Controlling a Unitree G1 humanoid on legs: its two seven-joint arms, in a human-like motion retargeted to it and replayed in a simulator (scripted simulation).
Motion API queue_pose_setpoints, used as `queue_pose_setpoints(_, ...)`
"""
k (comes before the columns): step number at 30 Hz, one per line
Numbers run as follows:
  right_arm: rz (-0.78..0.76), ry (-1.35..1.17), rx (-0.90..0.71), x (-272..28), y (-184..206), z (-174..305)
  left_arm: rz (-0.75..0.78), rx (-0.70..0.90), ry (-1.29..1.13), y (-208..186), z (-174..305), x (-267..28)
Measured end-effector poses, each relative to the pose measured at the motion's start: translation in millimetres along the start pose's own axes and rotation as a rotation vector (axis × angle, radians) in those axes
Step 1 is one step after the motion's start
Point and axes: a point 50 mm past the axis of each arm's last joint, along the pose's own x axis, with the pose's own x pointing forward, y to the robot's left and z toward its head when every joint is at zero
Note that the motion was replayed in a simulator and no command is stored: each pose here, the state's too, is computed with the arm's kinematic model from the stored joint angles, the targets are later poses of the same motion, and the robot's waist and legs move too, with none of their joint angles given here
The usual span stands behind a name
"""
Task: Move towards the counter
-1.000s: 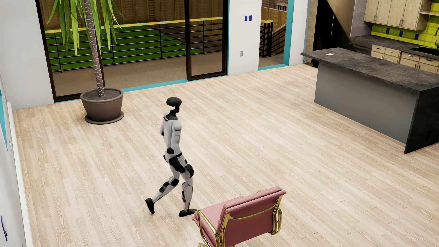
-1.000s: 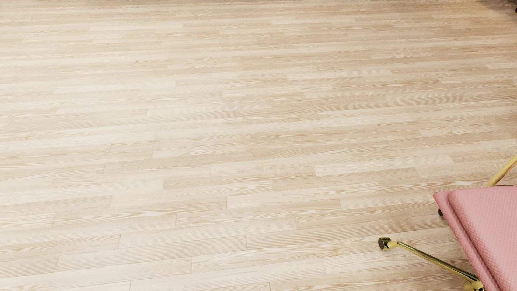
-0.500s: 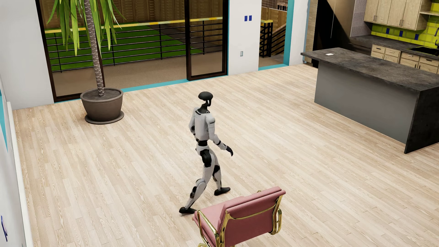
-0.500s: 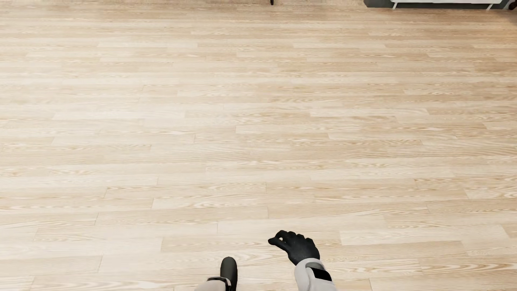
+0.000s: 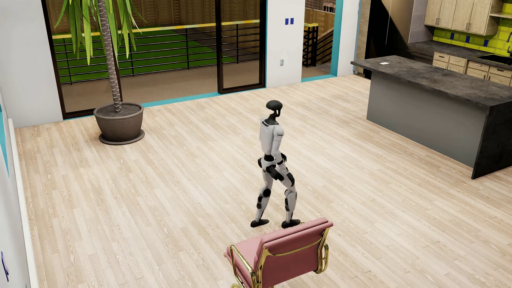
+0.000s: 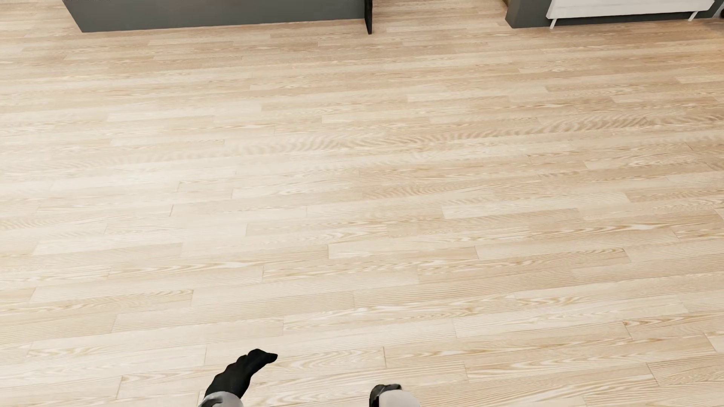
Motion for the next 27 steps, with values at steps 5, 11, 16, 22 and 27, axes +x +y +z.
queue_pose_setpoints(5, 0.063, 0.017, -0.067, -8.9, 20.4, -12.5, -0.005, 0.071, -0.033, 5.4, 12.8, 5.1)
queue_pose_setpoints(11, 0.111, 0.071, -0.008, -8.1, 36.7, 0.4, -0.221, 0.096, 0.257, -37.1, -52.9, -25.5)
queue_pose_setpoints(16, 0.002, -0.155, -0.026, 14.2, 0.1, 61.8, -0.289, 0.179, 0.166, -35.8, -65.9, -40.6)
queue_pose_setpoints(22, -0.131, -0.408, -0.094, 23.8, -49.0, 132.3, -0.183, 0.021, 0.252, -33.0, -72.2, -45.9)
queue_pose_setpoints(27, -0.115, -0.457, -0.067, 17.9, -43.1, 144.0, -0.206, 0.017, 0.280, -34.0, -73.9, -43.6)
